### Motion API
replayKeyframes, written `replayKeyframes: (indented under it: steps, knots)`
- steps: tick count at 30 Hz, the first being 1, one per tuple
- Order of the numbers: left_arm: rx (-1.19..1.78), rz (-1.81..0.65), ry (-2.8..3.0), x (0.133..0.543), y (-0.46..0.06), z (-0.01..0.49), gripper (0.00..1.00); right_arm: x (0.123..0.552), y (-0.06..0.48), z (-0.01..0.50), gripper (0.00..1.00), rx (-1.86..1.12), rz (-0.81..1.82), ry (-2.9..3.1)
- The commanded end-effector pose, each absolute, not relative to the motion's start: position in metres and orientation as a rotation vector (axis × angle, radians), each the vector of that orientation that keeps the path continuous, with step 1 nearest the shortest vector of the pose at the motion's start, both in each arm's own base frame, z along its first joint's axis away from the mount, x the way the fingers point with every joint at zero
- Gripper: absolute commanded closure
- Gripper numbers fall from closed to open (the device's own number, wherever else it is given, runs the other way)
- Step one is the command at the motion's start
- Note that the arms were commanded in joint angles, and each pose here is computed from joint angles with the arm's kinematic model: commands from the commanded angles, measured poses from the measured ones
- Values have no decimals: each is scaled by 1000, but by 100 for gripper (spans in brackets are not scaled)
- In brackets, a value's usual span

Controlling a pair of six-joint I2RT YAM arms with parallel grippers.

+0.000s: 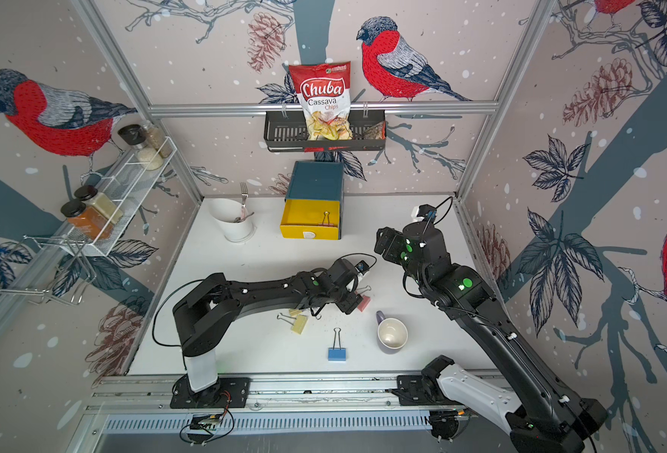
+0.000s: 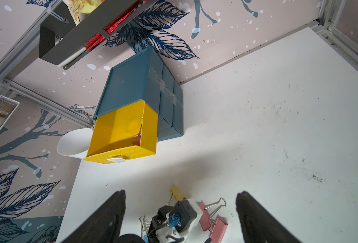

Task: Put the binder clips in the drawer according to color
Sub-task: Pick up the binder clip at the center of the board.

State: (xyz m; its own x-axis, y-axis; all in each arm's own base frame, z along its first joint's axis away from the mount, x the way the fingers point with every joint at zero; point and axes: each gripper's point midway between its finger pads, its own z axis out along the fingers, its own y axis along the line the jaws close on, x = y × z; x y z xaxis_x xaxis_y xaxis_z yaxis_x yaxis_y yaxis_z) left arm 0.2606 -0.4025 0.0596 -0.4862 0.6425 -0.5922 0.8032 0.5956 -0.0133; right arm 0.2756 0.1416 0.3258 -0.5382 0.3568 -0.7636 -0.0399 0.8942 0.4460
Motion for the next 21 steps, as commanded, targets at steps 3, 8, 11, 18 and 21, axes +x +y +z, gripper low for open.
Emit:
replayKeyframes:
  steps: [3, 8, 11, 18, 21]
  knots:
    - [1231, -433, 2301, 253, -405, 49, 26, 276, 144, 327, 13, 228, 530, 2083]
    - [1228, -378, 2316, 263, -401, 42, 26, 276, 144, 327, 13, 227, 532, 2083]
    - [1219, -371, 2316, 267, -400, 41, 26, 276, 145, 326, 13, 224, 535, 2086]
    - [1234, -374, 2325, 269, -402, 34, 30, 277, 148, 321, 13, 221, 542, 2097]
    - [1232, -377, 2330, 271, -401, 31, 33, 277, 147, 321, 13, 224, 540, 2093]
